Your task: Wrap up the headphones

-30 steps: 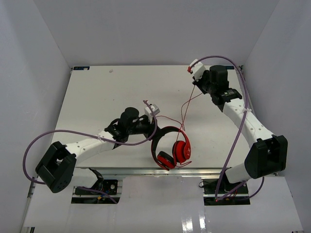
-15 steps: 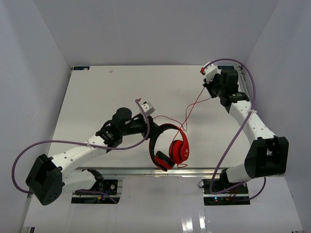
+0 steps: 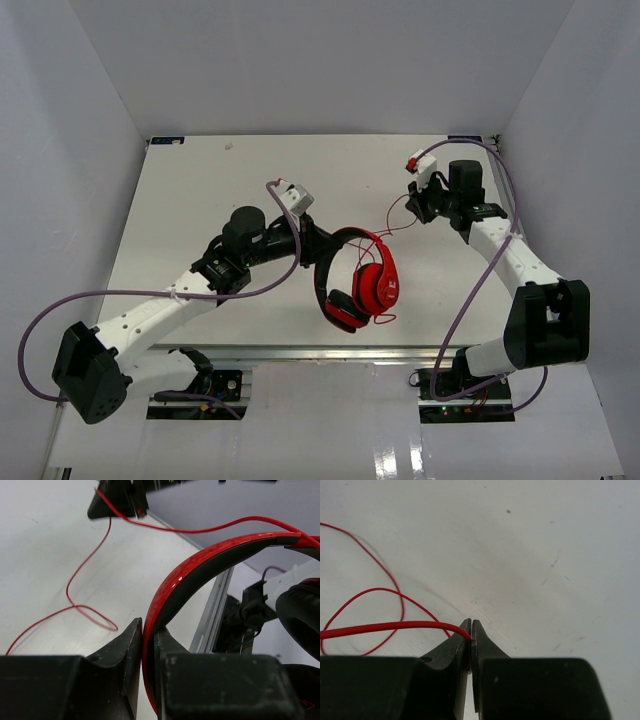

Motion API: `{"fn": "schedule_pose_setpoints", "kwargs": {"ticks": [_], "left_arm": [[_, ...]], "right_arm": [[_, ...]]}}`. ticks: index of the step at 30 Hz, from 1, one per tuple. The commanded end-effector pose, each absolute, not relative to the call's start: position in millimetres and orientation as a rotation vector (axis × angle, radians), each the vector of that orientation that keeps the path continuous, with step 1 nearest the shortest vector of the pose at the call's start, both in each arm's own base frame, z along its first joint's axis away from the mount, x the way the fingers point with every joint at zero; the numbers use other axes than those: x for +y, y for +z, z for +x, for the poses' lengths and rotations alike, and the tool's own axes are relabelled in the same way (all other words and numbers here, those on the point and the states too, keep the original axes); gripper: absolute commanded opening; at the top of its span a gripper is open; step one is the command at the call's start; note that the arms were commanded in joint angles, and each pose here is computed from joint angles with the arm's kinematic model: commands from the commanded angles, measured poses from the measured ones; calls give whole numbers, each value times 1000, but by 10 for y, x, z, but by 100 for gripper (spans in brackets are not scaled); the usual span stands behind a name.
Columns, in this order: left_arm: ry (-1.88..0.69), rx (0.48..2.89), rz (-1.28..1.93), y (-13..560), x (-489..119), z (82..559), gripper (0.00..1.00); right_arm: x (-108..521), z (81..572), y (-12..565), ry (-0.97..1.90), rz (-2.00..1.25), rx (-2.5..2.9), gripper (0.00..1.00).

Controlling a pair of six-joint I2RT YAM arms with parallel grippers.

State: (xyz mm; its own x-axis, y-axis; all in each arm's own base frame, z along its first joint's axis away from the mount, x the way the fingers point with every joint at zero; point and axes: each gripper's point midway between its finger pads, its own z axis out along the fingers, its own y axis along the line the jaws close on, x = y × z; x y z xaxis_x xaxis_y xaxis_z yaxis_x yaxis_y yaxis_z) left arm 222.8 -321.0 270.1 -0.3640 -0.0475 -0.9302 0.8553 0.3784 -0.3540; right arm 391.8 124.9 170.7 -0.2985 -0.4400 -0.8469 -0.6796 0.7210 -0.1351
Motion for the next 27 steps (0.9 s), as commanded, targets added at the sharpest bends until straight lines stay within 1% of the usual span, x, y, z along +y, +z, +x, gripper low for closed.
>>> {"fn": "schedule_pose_setpoints", "kwargs": {"ticks": [1,5,8,11,13,15,17,20,22,23,26,27], "left_arm": [[-1217,1471,549,3607,-3230,2349,0],[-1208,1426,389,4033,-3193,2556,0],[-1204,1405,276,4292,-3160,2701,0],[-1190,1387,173,4517,-3115,2831,0],[-1174,1381,94,4629,-3069,2915,0],[-1155,1365,34,4749,-3038,2978,0],[-1152,1346,-1,4894,-3019,2998,0],[-1141,1352,-48,4940,-3014,3053,0],[-1147,1350,-84,4993,-2992,3067,0],[-1149,1350,-98,4998,-2983,3075,0],[-1164,1337,-146,5068,-2934,3065,0],[-1168,1333,-158,5085,-2922,3062,0]], "right_arm": [[1729,3600,1953,683,-924,1799,8],[1977,3419,2138,920,-936,1722,8],[2154,3334,2399,1076,-953,1618,8],[2317,3272,2617,1200,-946,1549,11],[2436,3261,2802,1234,-974,1468,17],[2588,3265,2867,1290,-985,1445,24],[2766,3220,2944,1344,-1007,1414,36],[2933,3187,3002,1419,-1012,1378,49],[3063,3095,3004,1481,-1023,1350,62],[3079,3094,3009,1491,-1021,1335,63],[3200,3012,2971,1577,-1016,1302,72],[3227,2988,2968,1600,-1012,1301,73]]}}
